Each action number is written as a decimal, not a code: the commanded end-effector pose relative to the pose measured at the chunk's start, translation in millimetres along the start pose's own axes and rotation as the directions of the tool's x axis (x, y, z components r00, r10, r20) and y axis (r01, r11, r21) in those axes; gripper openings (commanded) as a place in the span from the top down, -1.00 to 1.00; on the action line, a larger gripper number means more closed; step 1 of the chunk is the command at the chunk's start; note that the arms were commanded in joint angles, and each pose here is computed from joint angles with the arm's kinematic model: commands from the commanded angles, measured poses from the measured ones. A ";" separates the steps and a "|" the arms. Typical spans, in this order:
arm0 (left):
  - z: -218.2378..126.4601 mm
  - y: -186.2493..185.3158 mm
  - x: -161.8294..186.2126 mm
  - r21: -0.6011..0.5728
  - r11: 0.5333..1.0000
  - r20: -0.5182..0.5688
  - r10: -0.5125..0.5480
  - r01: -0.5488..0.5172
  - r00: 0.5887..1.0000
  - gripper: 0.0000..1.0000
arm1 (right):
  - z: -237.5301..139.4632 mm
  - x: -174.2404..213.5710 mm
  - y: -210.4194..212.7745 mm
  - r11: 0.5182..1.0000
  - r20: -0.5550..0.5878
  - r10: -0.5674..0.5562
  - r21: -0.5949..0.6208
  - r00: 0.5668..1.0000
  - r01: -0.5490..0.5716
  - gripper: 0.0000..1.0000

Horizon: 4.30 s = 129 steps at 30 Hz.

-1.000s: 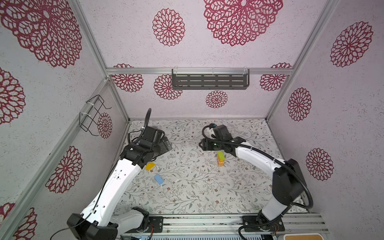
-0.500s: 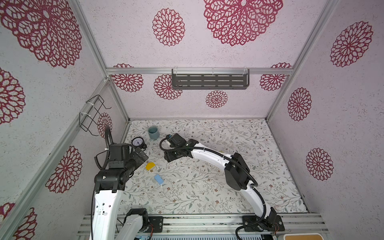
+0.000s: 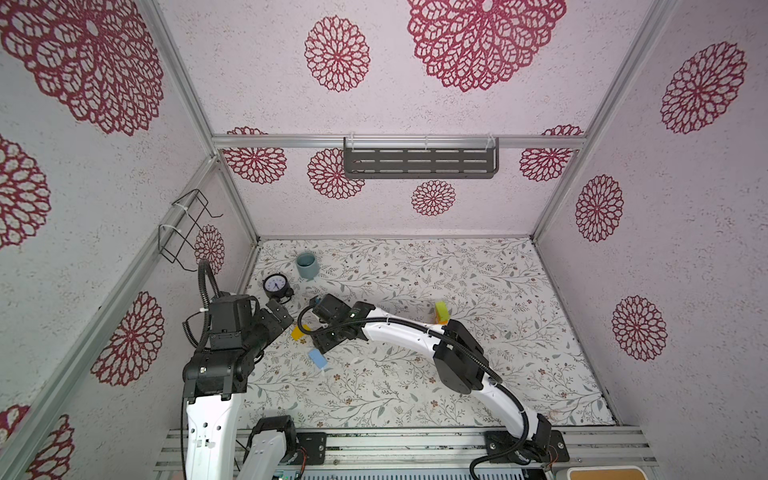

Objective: Build the wood block tower

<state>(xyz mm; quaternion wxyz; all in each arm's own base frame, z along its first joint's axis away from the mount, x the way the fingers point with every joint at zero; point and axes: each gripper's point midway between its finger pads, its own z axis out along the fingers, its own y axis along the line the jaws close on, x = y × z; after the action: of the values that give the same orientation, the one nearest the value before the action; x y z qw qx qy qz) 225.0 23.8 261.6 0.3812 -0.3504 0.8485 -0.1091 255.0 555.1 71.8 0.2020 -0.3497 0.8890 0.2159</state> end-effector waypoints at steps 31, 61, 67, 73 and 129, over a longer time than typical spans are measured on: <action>-21.1 3.2 -9.5 0.007 1.000 0.060 0.024 -0.024 0.998 -0.95 | 19.3 34.5 34.1 0.990 -0.066 -0.110 0.085 0.992 0.115 0.12; 38.8 -77.5 20.7 0.202 0.972 -0.057 0.131 -0.118 0.990 -0.95 | -144.7 -13.7 -128.9 0.941 0.174 0.180 0.258 0.968 -0.221 0.50; 64.3 -109.5 43.4 0.225 0.958 -0.096 0.202 -0.176 0.975 -0.95 | -192.5 1.2 -172.4 0.902 0.219 0.233 0.316 0.948 -0.294 0.50; 88.9 -136.4 68.9 0.249 0.947 -0.139 0.244 -0.204 0.960 -0.95 | -225.6 24.9 -212.4 0.856 0.240 0.294 0.365 0.925 -0.367 0.50; 146.3 -181.9 147.7 0.258 0.912 -0.289 0.389 -0.321 0.875 -0.95 | -215.6 102.2 -294.6 0.778 0.123 0.424 0.457 0.897 -0.431 0.39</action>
<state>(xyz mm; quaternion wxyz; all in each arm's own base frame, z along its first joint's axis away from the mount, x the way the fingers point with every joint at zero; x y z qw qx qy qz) 350.3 -193.7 153.9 0.2698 -0.1310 0.9363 -0.1830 347.0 196.8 126.5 0.2306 -0.0744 0.9691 0.0465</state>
